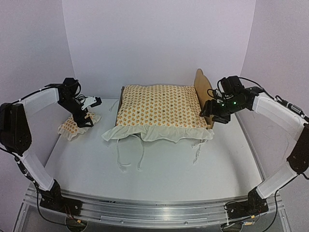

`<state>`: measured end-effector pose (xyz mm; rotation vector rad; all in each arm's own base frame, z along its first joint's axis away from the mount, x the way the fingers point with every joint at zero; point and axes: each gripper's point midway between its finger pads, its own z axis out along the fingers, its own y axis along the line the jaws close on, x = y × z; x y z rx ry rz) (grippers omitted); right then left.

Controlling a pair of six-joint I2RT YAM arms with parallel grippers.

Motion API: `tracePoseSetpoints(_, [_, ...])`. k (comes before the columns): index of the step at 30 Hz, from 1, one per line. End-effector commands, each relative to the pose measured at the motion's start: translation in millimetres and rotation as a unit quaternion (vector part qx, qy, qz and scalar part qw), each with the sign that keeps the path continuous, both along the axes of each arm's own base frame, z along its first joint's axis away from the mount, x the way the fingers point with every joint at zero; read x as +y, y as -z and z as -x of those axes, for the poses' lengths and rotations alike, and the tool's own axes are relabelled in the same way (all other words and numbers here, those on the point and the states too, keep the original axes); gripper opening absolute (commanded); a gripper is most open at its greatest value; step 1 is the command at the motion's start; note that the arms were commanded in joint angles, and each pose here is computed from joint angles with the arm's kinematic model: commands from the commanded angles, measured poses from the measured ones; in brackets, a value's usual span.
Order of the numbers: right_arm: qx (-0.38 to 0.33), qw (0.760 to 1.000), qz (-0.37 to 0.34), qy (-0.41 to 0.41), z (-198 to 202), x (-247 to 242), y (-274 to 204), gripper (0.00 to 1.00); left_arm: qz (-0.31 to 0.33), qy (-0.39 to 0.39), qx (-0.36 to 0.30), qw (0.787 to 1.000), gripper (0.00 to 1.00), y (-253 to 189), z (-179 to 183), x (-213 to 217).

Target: Set up the pet bed

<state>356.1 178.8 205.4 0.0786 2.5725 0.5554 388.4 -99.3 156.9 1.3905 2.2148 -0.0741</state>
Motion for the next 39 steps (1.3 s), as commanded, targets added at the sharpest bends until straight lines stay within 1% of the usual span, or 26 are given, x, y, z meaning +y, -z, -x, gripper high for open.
tracePoseSetpoints(1, [-0.038,0.998,-0.031,-0.041,6,17,-38,0.71,0.054,-0.069,-0.041,0.995,0.90,-31,-30,-5])
tracePoseSetpoints(3, [-0.040,0.998,-0.026,-0.046,8,23,-36,0.70,0.080,-0.026,-0.061,0.995,0.82,-50,-17,-28])
tracePoseSetpoints(6, [-0.023,0.998,-0.028,-0.048,10,44,-17,0.70,0.067,0.027,-0.037,0.997,0.79,-30,10,-57])
tracePoseSetpoints(10, [-0.046,0.996,-0.041,-0.069,11,129,4,0.73,0.119,0.005,0.021,0.993,0.84,-12,22,-71])
tracePoseSetpoints(12, [-0.055,0.996,-0.039,-0.060,7,168,16,0.74,0.139,-0.002,0.057,0.989,0.86,2,31,-79])
tracePoseSetpoints(14, [-0.058,0.995,-0.054,-0.058,4,204,28,0.77,0.137,-0.009,0.077,0.988,0.88,23,37,-84])
tracePoseSetpoints(16, [-0.041,0.996,-0.065,-0.051,0,233,47,0.79,0.131,-0.018,0.089,0.987,0.88,42,37,-87])
tracePoseSetpoints(20, [-0.010,0.995,-0.095,-0.010,-11,253,81,0.79,0.142,-0.033,0.087,0.985,0.89,53,29,-92])
tracePoseSetpoints(22, [0.000,0.995,-0.099,-0.005,-16,261,95,0.79,0.144,-0.031,0.085,0.985,0.89,58,25,-96])
tracePoseSetpoints(24, [0.005,0.995,-0.103,0.001,-20,266,102,0.77,0.147,-0.028,0.096,0.984,0.88,64,24,-100])
tracePoseSetpoints(25, [0.003,0.995,-0.101,0.006,-22,265,104,0.71,0.147,-0.027,0.100,0.984,0.86,68,24,-103])
tracePoseSetpoints(26, [-0.003,0.995,-0.096,0.012,-24,263,105,0.64,0.147,-0.026,0.100,0.984,0.80,69,23,-104])
tracePoseSetpoints(27, [-0.008,0.996,-0.091,0.018,-27,260,107,0.56,0.149,-0.026,0.098,0.984,0.71,70,20,-105])
tracePoseSetpoints(28, [-0.013,0.996,-0.086,0.022,-29,257,107,0.41,0.151,-0.025,0.095,0.984,0.61,70,18,-106])
tracePoseSetpoints(29, [-0.014,0.996,-0.082,0.028,-31,253,110,0.22,0.155,-0.022,0.096,0.983,0.52,69,17,-108])
tracePoseSetpoints(30, [-0.015,0.996,-0.079,0.034,-34,250,113,0.09,0.159,-0.019,0.097,0.982,0.41,68,15,-110])
tracePoseSetpoints(31, [-0.013,0.996,-0.077,0.037,-35,246,116,0.01,0.164,-0.017,0.101,0.981,0.29,68,15,-112])
tracePoseSetpoints(33, [-0.010,0.996,-0.084,0.034,-38,242,114,0.00,0.170,-0.013,0.111,0.979,0.06,65,15,-115])
tracePoseSetpoints(34, [-0.013,0.996,-0.087,0.027,-37,241,107,0.00,0.173,-0.012,0.116,0.978,0.02,63,15,-117])
tracePoseSetpoints(35, [-0.019,0.996,-0.091,0.017,-36,240,98,0.00,0.175,-0.010,0.120,0.977,0.00,60,16,-118])
tracePoseSetpoints(39, [-0.041,0.992,-0.107,-0.046,-19,237,55,0.00,0.179,0.004,0.113,0.977,0.00,32,21,-118])
